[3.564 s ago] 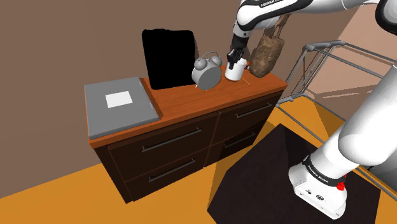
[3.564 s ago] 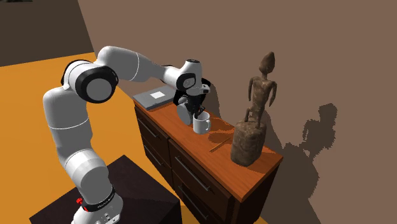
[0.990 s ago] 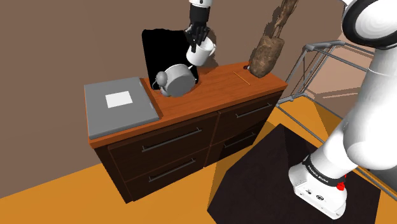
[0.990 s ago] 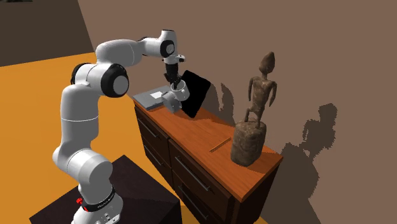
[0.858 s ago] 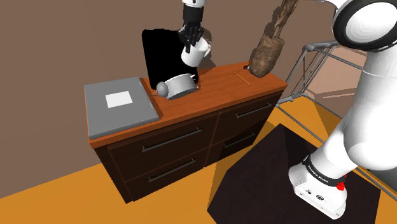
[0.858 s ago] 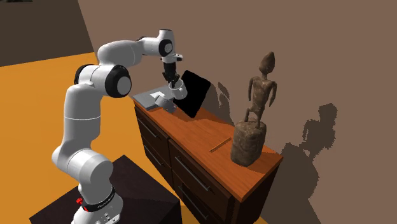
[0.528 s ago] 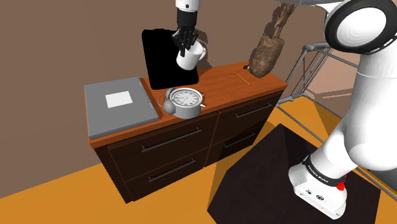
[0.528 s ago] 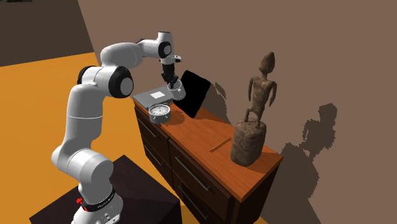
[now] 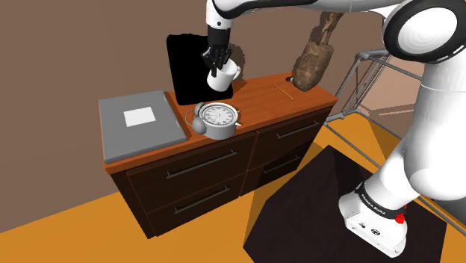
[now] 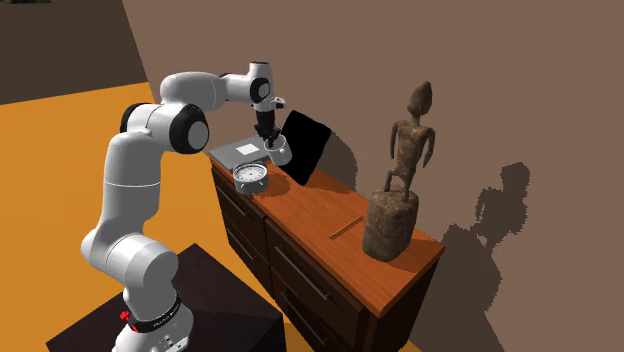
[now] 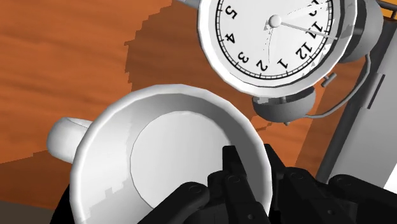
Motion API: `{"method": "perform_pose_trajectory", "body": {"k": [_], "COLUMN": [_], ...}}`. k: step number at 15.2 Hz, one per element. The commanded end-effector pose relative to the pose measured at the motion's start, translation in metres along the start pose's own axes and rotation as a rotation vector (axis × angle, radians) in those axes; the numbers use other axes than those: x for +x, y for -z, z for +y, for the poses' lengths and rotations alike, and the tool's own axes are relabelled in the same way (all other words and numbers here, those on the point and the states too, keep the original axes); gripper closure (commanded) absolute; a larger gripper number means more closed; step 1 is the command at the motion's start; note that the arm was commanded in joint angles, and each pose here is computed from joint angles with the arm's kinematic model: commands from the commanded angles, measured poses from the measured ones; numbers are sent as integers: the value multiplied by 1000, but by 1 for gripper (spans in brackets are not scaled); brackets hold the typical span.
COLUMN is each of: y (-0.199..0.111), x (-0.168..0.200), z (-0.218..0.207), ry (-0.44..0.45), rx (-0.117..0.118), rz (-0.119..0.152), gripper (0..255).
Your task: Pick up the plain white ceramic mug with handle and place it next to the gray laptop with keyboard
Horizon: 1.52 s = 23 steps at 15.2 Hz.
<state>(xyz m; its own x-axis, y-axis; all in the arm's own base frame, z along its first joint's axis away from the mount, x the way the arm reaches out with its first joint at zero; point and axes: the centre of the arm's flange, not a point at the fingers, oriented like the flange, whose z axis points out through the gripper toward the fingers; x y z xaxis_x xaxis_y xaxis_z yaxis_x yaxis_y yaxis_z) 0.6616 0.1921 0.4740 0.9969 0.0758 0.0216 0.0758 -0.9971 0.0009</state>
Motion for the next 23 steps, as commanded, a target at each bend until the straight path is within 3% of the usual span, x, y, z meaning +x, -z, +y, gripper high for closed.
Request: {"method": "perform_pose_trajectory", "body": {"k": [1, 19, 23], "y": [-10, -104, -104], "x": [0, -2, -2], "z": [0, 0, 0], "ry": [0, 0, 0], "rx": [0, 0, 0], "rz": [1, 1, 1], "gripper": [255, 255, 255]}}
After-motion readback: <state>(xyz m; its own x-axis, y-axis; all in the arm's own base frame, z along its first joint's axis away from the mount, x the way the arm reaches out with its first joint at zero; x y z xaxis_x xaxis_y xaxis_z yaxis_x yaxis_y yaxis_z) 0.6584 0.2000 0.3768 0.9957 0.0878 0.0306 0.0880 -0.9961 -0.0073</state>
